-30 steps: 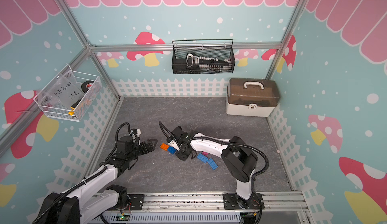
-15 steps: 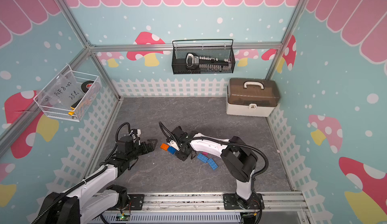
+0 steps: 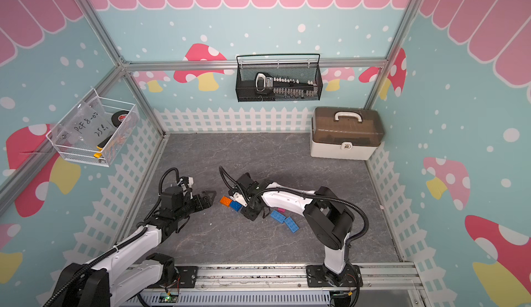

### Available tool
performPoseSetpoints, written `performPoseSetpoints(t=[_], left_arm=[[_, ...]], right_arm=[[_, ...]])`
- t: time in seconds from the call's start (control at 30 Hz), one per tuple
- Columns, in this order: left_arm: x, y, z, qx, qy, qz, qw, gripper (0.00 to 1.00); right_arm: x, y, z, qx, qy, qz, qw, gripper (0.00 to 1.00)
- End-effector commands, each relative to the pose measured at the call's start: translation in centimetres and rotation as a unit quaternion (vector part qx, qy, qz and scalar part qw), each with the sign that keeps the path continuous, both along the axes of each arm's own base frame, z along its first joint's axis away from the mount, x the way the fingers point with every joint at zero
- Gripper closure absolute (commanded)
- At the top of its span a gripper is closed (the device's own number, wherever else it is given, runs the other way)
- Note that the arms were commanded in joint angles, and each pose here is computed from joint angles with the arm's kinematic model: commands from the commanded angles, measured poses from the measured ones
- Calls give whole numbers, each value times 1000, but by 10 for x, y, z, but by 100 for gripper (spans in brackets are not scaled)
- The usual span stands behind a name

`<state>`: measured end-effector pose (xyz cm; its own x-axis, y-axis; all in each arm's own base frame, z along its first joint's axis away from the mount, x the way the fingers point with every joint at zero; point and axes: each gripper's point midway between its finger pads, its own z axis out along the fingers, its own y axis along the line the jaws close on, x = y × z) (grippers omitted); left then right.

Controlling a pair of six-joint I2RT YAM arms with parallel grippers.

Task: Assemble a heart with lego
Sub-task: Assemble the lego brick with the lego brick.

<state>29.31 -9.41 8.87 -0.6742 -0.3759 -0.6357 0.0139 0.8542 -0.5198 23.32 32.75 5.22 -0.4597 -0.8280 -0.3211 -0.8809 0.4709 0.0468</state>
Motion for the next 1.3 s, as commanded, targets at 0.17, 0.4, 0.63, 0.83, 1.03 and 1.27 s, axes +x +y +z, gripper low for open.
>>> performPoseSetpoints(t=[0.17, 0.4, 0.63, 0.83, 1.03, 1.27], left_arm=[[6, -3, 11, 4, -14, -6, 1000, 4], [7, -3, 12, 1, -17, -4, 1000, 4], [6, -1, 11, 11, -14, -5, 1000, 4], [6, -1, 11, 12, -14, -6, 1000, 4], [6, -2, 11, 12, -14, -6, 1000, 4], [6, -2, 12, 13, -15, -6, 1000, 4]], right_arm=[[-15, -24, -36, -78, 55, 16, 995, 76], [-15, -36, -55, -118, 57, 17, 991, 76], [-15, -38, -68, -117, 64, 16, 991, 76], [-16, -43, -75, -133, 71, 18, 988, 76], [-18, -48, -82, -148, 81, 16, 985, 76], [-17, -53, -85, -161, 75, 18, 984, 76]])
